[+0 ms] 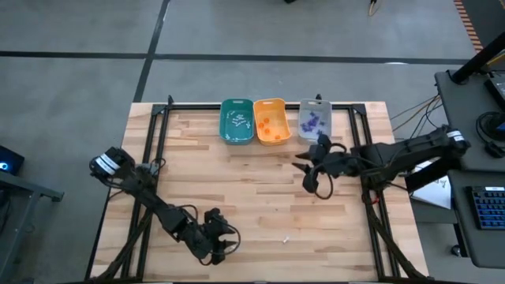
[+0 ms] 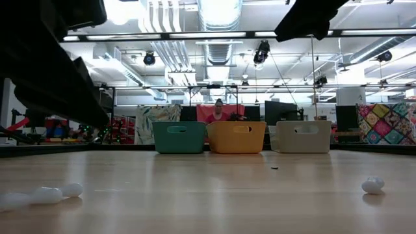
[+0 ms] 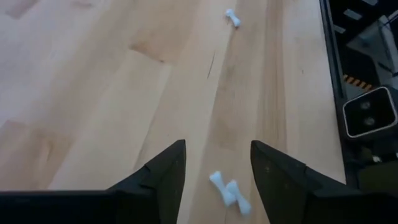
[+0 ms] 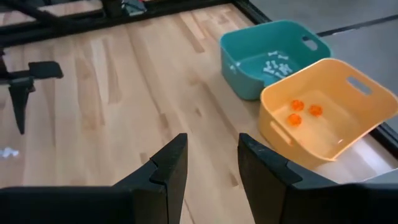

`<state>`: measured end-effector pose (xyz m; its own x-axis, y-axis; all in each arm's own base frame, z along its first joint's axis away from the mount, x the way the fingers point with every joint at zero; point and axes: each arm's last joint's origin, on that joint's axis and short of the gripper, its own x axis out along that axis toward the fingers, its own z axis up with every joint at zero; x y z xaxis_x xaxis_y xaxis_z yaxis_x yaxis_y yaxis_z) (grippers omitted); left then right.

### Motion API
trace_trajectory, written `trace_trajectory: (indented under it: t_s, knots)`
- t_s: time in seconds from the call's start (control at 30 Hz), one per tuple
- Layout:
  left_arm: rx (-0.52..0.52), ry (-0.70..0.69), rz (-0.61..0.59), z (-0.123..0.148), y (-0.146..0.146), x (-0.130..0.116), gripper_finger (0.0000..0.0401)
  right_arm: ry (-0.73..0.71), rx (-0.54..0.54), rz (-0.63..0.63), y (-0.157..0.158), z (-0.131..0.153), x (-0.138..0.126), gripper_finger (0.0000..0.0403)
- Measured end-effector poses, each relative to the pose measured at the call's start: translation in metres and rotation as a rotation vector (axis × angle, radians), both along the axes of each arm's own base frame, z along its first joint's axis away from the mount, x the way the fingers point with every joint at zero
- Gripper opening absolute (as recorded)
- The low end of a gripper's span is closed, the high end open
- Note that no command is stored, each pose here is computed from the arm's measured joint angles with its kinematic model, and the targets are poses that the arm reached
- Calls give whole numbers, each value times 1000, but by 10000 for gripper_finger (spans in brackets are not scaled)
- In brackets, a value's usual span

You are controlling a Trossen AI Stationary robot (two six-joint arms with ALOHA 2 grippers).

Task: Sort Halloween decoration
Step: Put the white bone toy into the blue bin

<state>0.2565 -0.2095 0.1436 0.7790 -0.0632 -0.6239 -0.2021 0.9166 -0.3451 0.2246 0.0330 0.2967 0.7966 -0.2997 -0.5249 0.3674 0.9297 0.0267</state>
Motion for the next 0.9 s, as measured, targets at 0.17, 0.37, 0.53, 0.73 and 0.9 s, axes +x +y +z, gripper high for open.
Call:
trace_trajectory:
  t_s: [0.17,0.37,0.53,0.73,0.9]
  knots:
    - [57,61,9,-11,-6,7,162,40,3,5,5,-10,8,130]
    - [93,83,22,-17,-10,12,162,81,-2,0,7,-20,17,130]
    - [90,94,26,-21,-11,12,162,91,-3,-2,8,-24,20,130]
    - [84,99,24,-22,-12,10,162,96,-3,-2,8,-24,20,130]
    - [84,99,17,-22,-14,9,162,95,0,-4,8,-24,20,130]
